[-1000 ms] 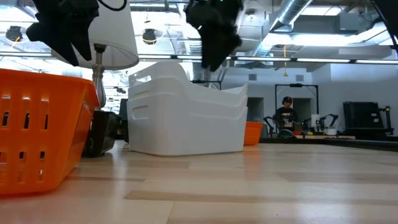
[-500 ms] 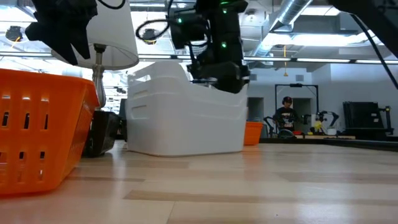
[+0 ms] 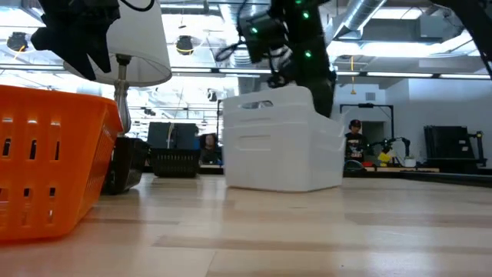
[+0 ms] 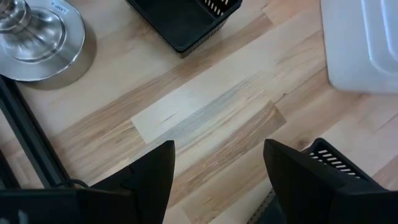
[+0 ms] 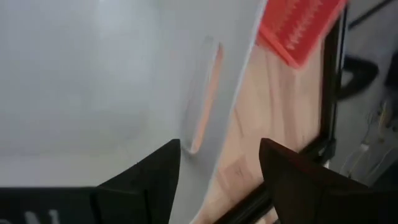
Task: Stack baskets by color
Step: Move the stacked bins to the top, then stack the black basket on top of the stacked black bin
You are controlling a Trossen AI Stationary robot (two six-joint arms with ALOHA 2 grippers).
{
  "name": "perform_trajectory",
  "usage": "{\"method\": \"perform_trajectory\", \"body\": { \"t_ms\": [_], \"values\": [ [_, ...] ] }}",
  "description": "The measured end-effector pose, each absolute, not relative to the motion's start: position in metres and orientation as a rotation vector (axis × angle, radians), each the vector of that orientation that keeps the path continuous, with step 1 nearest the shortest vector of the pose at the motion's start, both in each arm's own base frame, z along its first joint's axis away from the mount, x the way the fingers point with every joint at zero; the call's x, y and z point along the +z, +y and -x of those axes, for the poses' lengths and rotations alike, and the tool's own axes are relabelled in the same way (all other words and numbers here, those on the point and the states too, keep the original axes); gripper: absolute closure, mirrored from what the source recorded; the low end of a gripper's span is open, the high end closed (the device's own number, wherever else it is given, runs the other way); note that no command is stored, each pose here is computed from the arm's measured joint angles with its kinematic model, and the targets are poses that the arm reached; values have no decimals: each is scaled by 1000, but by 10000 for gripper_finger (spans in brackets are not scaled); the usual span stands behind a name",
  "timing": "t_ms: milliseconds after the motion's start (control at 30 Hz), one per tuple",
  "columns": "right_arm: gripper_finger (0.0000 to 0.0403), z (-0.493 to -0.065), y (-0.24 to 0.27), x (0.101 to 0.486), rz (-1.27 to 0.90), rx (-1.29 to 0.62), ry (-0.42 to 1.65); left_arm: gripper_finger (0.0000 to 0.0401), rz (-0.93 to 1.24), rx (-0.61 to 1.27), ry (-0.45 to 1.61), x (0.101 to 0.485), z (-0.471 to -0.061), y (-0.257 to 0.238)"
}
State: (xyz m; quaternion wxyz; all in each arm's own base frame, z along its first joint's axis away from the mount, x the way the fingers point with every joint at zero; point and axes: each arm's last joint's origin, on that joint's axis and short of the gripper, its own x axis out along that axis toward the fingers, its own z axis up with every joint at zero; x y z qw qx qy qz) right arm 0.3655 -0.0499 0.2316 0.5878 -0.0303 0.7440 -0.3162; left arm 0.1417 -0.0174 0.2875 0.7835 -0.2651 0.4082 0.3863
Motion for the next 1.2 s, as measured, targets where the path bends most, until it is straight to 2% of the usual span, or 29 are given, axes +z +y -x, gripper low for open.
{"method": "perform_trajectory", "body": {
  "t_ms": [233, 533, 733, 933, 1033, 1200],
  "values": [
    [164, -322, -82, 224, 48, -865, 1822, 168, 555, 824, 888, 288, -142, -17],
    [164, -279, -149, 237, 235, -1150, 1812, 168, 536, 814, 895, 288, -142, -17],
    [164, -269, -178, 259, -10, -1161, 1763, 168, 533, 793, 915, 287, -142, -18],
    [164, -274, -168, 311, -122, -1145, 1523, 168, 522, 736, 965, 287, -142, -19],
    [164, -280, -155, 340, -247, -1117, 1314, 168, 533, 718, 982, 286, -142, -20],
    [164, -307, -128, 372, -408, -936, 923, 168, 536, 716, 980, 287, -142, -20]
  ]
}}
